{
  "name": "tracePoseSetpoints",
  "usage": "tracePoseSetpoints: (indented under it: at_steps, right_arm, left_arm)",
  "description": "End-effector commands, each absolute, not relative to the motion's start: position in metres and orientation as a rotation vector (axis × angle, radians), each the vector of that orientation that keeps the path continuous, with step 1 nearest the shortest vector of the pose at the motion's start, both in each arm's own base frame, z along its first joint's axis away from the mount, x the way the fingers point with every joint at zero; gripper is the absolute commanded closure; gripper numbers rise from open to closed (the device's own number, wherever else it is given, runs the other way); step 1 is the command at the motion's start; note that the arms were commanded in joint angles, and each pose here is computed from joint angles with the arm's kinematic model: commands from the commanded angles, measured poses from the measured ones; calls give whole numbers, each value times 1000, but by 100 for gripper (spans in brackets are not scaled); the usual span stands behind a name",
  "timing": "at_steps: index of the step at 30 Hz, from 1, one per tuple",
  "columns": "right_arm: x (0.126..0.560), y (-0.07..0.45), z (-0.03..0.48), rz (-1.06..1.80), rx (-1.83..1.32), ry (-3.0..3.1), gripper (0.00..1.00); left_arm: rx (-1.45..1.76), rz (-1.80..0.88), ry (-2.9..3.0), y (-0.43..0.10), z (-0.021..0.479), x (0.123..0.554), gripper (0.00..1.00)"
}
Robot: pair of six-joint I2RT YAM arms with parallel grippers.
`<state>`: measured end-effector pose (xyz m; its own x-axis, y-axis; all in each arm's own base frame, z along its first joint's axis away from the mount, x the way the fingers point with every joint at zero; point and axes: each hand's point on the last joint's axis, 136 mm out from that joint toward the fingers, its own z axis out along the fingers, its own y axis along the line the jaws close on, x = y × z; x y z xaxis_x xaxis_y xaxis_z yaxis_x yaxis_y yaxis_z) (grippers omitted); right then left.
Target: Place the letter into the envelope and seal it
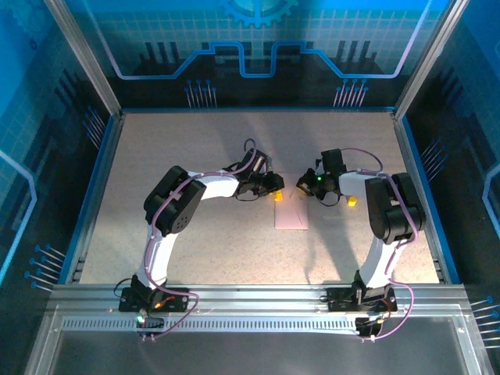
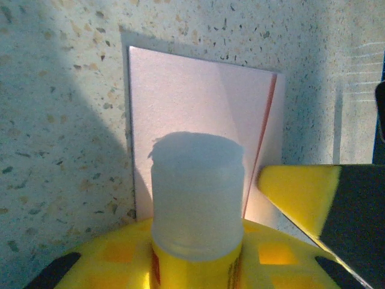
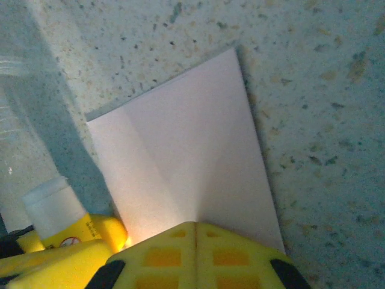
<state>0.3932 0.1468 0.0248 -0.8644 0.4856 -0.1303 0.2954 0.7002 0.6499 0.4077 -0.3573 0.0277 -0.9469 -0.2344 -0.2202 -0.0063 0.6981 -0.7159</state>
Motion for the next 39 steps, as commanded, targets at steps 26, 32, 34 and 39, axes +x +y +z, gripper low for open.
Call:
tracePoseSetpoints:
  at_steps: [26, 32, 34, 39]
  right_arm:
    - [331, 152, -3, 897, 624, 2724, 100]
    - [337, 153, 10, 910, 604, 2698, 100]
    - [339, 154, 18, 922, 597, 2684, 100]
    - [338, 157, 32, 951, 596, 2653, 100]
  left_arm:
    - [-237, -1033, 2754, -351, 7, 379, 99]
    - [-237, -1033, 2753, -351, 8, 380, 99]
    - [-237, -1030, 2754, -351, 7, 380, 99]
    - [-247, -1032, 2755, -351, 6, 379, 100]
